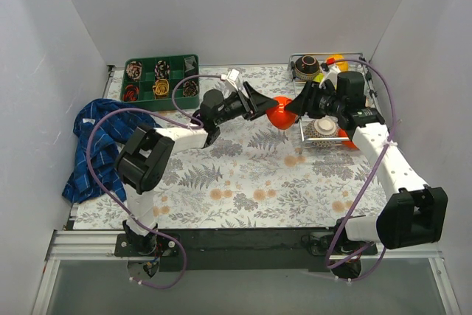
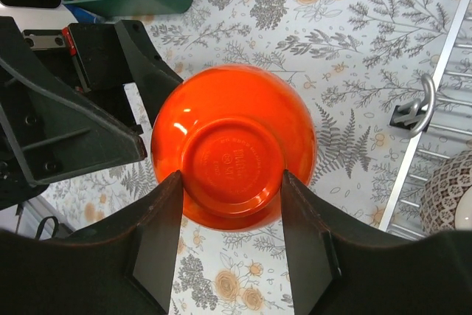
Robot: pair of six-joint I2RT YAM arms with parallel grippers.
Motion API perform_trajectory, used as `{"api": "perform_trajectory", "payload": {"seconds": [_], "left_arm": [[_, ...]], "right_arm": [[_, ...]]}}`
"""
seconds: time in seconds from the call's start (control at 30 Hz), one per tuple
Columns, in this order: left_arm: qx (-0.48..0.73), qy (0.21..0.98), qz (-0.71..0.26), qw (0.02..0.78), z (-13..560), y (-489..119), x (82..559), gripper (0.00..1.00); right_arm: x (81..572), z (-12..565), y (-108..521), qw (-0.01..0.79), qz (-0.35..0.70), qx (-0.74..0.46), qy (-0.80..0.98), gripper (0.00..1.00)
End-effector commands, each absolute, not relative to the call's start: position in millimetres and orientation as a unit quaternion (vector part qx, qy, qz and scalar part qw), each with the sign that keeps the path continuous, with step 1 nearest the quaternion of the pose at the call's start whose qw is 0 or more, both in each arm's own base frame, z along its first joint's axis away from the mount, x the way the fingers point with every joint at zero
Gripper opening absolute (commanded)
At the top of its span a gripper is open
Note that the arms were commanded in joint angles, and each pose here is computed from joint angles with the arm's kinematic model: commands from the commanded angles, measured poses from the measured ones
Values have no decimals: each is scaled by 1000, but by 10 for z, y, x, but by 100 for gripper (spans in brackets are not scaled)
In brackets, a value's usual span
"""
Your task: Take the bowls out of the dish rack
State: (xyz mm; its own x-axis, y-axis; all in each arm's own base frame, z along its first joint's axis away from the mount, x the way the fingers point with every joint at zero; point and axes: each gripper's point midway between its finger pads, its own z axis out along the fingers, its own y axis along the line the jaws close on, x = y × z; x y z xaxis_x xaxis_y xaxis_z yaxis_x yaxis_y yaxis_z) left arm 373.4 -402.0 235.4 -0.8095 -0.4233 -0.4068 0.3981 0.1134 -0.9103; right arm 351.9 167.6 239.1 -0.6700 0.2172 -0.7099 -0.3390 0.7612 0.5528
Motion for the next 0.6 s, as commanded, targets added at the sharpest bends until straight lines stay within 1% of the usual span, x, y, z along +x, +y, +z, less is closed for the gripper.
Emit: {"api": "perform_trajectory", "payload": {"seconds": [0.0, 0.03, 0.07, 0.1, 0.17, 0.2, 0.27, 0.3, 0.37, 0.4, 0.43, 0.47, 0.5, 0.53, 0.57], "left_arm": [[13, 658, -693, 295, 2490, -4065, 3544, 65], [15, 658, -696, 289, 2498, -4073, 3519, 61], [19, 654, -700, 288, 2518, -4077, 3483, 53], [16, 654, -700, 286, 2494, -4057, 3467, 47], [18, 643, -709, 289, 2570, -4031, 3415, 39], [18, 643, -709, 290, 2566, -4009, 3401, 30], [26, 642, -707, 295, 2606, -3997, 3364, 21], [29, 643, -705, 297, 2608, -3992, 3354, 12], [31, 644, -704, 298, 2611, -3968, 3318, 3], [38, 640, -704, 305, 2672, -3949, 3292, 0], [41, 641, -701, 309, 2676, -3926, 3282, 0], [41, 649, -694, 310, 2656, -3898, 3298, 0], [58, 648, -685, 329, 2724, -3861, 3277, 0], [63, 653, -675, 338, 2726, -3823, 3297, 0], [60, 677, -654, 333, 2621, -3792, 3317, 0]], "right_arm": [[3462, 2655, 1756, 433, 378, -50, 817, 1], [3452, 2640, 1763, 430, 379, -49, 818, 1], [3440, 2652, 1761, 433, 380, -50, 816, 1], [3427, 2637, 1761, 431, 380, -50, 817, 1], [3405, 2628, 1752, 430, 380, -48, 817, 1], [3400, 2616, 1751, 430, 380, -48, 818, 1], [3364, 2608, 1746, 429, 381, -48, 818, 1], [3353, 2608, 1746, 430, 381, -49, 817, 1], [3322, 2630, 1740, 433, 381, -52, 815, 14], [3305, 2658, 1736, 436, 381, -55, 813, 22], [3270, 2645, 1718, 432, 377, -55, 817, 38], [3249, 2715, 1697, 441, 372, -60, 815, 44], [3228, 2706, 1667, 444, 361, -70, 817, 50], [3170, 2662, 1639, 435, 351, -71, 826, 59], [3144, 2678, 1587, 440, 337, -73, 829, 62]]}}
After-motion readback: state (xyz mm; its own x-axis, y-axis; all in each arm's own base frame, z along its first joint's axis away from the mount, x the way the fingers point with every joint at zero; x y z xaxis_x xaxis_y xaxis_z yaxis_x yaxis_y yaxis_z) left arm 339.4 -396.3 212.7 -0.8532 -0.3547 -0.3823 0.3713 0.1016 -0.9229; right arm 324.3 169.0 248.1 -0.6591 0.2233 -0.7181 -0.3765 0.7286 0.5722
